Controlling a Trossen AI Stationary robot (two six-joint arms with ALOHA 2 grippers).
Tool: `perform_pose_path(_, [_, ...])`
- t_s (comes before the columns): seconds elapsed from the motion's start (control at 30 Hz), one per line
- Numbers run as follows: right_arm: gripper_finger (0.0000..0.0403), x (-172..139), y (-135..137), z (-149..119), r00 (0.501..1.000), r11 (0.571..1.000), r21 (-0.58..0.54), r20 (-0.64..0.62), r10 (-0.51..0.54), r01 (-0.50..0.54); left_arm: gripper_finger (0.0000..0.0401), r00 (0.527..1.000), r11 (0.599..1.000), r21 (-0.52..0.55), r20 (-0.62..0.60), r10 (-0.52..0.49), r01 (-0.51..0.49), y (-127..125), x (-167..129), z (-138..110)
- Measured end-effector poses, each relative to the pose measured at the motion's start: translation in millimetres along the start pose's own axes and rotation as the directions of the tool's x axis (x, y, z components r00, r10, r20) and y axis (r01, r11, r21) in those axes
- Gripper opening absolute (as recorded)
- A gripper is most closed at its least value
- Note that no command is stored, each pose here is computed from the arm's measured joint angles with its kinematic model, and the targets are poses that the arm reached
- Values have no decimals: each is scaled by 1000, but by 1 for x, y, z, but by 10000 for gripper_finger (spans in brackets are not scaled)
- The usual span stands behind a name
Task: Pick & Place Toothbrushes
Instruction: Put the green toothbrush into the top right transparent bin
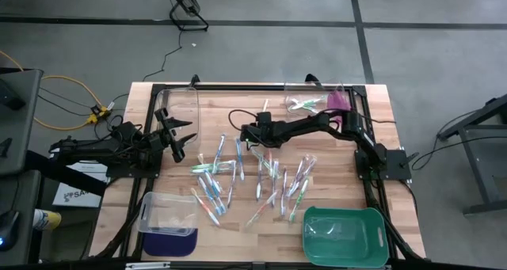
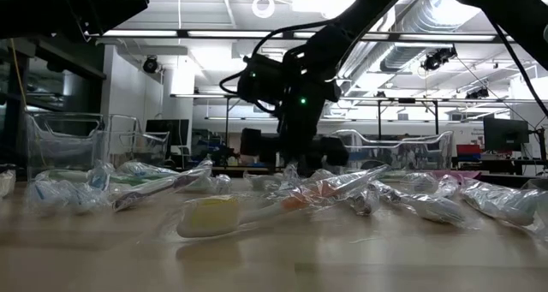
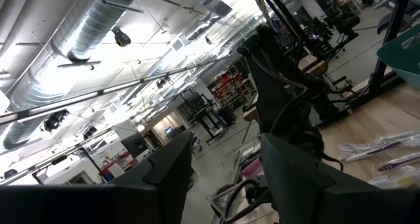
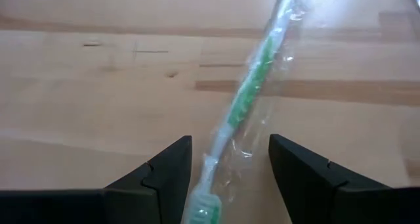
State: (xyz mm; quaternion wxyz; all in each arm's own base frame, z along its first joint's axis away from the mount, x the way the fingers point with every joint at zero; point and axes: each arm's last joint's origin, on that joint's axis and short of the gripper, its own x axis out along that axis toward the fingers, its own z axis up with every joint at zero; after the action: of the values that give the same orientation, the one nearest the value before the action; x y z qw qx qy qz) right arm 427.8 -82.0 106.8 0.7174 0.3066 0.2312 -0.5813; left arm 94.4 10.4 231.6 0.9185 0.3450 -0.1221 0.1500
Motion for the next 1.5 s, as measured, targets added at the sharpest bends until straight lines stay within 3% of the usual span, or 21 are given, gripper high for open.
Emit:
perform_pose_path(0.17, [171,1,0,1,1000,1000,-10,-14,3,-3,177,1000,1000,0,0,0,0,0,0,0])
perform_pose_path(0.5, [16,1,0,1,1000,1000,-25,-18,9,-9,177,1000,1000,0,0,0,0,0,0,0])
perform_pose_path(0.87, [3,-6,6,5,998,989,-137,-9,59,-60,177,1000,1000,0,0,-1,1,0,0,0])
perform_pose_path(1.13, [3,-47,9,33,993,968,-236,55,105,-89,177,1000,1000,0,-1,-2,2,0,0,0])
perform_pose_path(1.5, [4,-101,-19,85,997,872,-489,47,61,-30,177,1000,1000,0,-2,-3,3,0,0,0])
